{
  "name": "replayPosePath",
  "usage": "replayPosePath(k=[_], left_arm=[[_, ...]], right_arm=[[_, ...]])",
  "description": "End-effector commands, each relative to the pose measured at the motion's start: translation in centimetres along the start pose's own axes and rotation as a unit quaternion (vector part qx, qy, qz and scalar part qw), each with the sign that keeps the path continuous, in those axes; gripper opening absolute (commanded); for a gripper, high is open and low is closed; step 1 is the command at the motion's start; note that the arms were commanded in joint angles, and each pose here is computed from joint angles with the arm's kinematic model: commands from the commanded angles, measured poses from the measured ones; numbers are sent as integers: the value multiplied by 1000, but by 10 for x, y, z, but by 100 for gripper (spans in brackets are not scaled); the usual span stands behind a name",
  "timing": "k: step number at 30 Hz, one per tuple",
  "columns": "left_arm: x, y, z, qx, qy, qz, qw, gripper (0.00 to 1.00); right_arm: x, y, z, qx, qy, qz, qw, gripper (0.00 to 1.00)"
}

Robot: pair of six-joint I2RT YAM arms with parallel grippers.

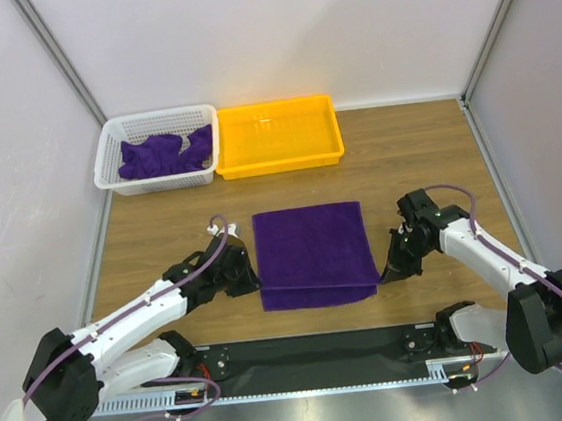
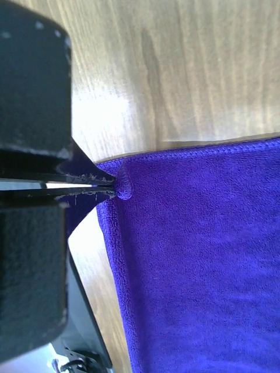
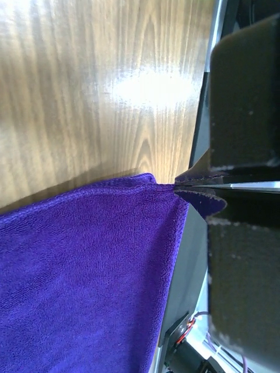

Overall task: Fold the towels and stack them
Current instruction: Fold the towel

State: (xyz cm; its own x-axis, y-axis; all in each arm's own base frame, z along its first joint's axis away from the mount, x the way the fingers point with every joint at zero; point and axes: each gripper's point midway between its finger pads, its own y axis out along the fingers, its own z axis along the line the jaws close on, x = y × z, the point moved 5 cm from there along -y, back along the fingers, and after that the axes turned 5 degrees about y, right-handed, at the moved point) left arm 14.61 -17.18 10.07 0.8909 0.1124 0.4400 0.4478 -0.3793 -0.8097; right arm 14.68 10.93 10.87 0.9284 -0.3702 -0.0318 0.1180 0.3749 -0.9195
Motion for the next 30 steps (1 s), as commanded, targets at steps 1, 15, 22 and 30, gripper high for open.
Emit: replayPosePath(k=[1,15,22,30], left_arm=[[-17,-1,28,73,9,25,997,0],[-4,-32,17,60,34,-3,998,64],[49,-33,-17,81,66,-37,994,91],[21,-16,-18,100,-18,43,994,80]], right_arm=[[-5,2,-15,-43,9,-2,999,0],[-3,-14,3,-21,-23,5,1000,54],[37,-49,50,23,-60,-74,995,70],[99,-26,88,65,-29,-173,982,60]])
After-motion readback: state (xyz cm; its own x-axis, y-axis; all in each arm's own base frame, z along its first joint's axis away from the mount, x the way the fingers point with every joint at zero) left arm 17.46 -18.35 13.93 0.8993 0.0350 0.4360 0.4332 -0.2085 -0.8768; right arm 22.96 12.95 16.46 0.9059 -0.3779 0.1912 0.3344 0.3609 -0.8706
